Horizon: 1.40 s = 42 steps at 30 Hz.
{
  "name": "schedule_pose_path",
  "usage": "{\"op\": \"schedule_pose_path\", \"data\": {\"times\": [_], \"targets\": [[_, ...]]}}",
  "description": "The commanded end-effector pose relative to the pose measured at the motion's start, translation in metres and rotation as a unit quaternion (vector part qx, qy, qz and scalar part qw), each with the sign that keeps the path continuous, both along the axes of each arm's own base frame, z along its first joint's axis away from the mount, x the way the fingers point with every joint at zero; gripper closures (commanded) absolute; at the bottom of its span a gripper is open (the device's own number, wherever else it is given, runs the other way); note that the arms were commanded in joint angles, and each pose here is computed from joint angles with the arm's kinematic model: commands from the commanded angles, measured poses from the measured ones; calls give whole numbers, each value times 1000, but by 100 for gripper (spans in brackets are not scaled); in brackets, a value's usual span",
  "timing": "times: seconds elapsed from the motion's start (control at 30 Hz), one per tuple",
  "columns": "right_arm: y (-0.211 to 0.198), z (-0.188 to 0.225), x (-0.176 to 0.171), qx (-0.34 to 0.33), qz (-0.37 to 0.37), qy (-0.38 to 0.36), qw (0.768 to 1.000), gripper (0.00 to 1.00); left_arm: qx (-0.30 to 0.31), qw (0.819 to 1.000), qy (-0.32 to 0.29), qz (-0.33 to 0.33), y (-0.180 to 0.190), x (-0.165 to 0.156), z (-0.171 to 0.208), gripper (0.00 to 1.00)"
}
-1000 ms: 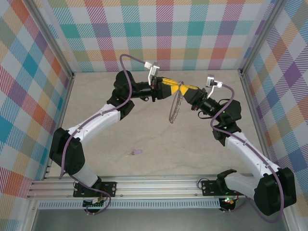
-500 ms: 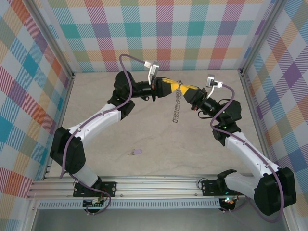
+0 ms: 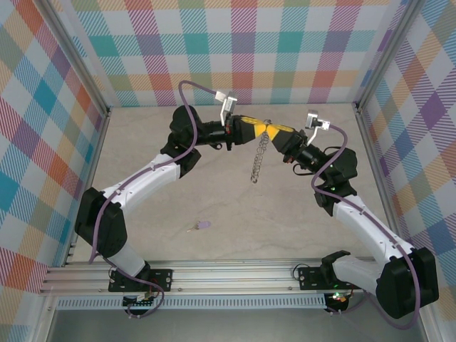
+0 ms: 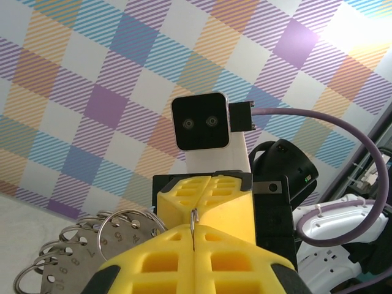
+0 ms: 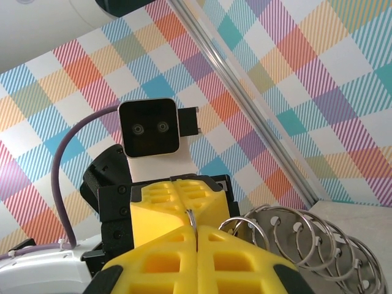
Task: Put the keys on the keyring
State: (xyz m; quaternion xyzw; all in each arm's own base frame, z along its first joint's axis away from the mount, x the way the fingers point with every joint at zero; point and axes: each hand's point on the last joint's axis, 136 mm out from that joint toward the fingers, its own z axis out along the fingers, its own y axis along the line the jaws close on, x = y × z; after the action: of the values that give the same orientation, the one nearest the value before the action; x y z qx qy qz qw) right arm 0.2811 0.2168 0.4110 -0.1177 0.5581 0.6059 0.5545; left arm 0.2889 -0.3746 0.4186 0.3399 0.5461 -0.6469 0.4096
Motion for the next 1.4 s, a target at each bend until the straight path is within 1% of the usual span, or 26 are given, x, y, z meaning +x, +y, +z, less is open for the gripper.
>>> {"op": "schedule_pose_path", "data": {"times": [0.0, 0.13, 0.27, 0.37, 0.47, 0.57, 0.7, 1.0, 1.37], "targets": [[-11, 13, -3, -4, -29, -12, 999, 76, 14, 999, -43, -22, -4, -18, 6, 100], [-25, 10, -8, -59, -58, 9, 997, 58, 69, 995, -73, -17, 1, -26, -3, 100], [-29, -1, -11, -124, -68, 40, 989, 56, 105, 989, -106, -18, 10, -38, -11, 100], [-25, -9, -18, -157, -45, 41, 986, 59, 118, 986, -115, -27, 13, -44, -14, 100], [-16, -15, -28, -182, 1, 28, 983, 61, 121, 985, -118, -39, 15, -48, -15, 100], [-7, -19, -35, -193, 45, 21, 980, 63, 122, 985, -117, -43, 15, -50, -16, 100], [0, -23, -37, -189, 79, 21, 979, 64, 121, 985, -115, -47, 14, -50, -17, 100], [7, -30, -43, -185, 127, 21, 974, 66, 118, 986, -112, -49, 12, -48, -18, 100], [12, -33, -41, -170, 148, 26, 974, 76, 106, 987, -107, -50, 9, -45, -14, 100]]}}
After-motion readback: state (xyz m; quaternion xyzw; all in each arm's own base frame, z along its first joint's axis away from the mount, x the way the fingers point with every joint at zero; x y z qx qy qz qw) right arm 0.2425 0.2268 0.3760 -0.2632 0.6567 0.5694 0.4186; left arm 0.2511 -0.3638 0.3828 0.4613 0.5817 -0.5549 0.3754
